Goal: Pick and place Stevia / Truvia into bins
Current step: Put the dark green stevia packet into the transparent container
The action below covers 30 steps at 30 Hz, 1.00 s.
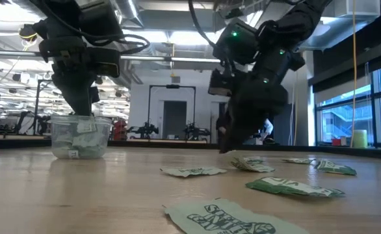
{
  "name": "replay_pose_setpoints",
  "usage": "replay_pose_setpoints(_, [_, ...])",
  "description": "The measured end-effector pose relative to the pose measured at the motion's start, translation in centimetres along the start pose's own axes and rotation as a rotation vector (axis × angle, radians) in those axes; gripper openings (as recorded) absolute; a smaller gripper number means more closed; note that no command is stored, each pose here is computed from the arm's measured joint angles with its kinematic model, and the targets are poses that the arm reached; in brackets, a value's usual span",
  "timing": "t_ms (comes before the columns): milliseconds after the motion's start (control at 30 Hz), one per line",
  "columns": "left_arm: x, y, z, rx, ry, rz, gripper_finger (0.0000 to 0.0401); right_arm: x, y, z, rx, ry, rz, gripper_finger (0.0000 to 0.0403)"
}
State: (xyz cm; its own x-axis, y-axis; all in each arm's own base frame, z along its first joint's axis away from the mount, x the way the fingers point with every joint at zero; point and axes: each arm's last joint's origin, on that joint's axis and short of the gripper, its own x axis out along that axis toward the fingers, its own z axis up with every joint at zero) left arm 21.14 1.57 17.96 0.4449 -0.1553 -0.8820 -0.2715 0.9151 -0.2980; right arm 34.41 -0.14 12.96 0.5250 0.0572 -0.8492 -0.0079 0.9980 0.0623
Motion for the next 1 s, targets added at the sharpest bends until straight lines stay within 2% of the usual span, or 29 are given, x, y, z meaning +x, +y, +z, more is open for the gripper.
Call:
replay_pose_setpoints(167, [-0.4,0.6,0.2,-0.024,-0.023,0.007,0.0058,-0.1,0.9,-0.7,-0.027,0.066,-0.076,0.0139])
replay_pose_setpoints(300, [-0.5,0.8,0.3,-0.034,-0.028,0.01,0.0063,-0.2,1.5,-0.6,-0.029,0.067,-0.071,0.0139])
replay_pose_setpoints(600, [-1.3,0.4,1.1,-0.005,-0.047,0.005,0.0065,-1.3,2.4,1.3,-0.012,0.081,-0.062,0.0139])
replay_pose_setpoints(833, [-1.8,0.1,1.9,0.047,-0.084,-0.003,0.0063,-1.4,3.3,0.3,0.07,0.186,-0.068,0.0139])
replay_pose_setpoints(1000, [-1.8,0.1,1.9,0.05,-0.089,-0.004,0.0064,-1.4,4.4,0.1,0.066,0.195,-0.057,0.0138])
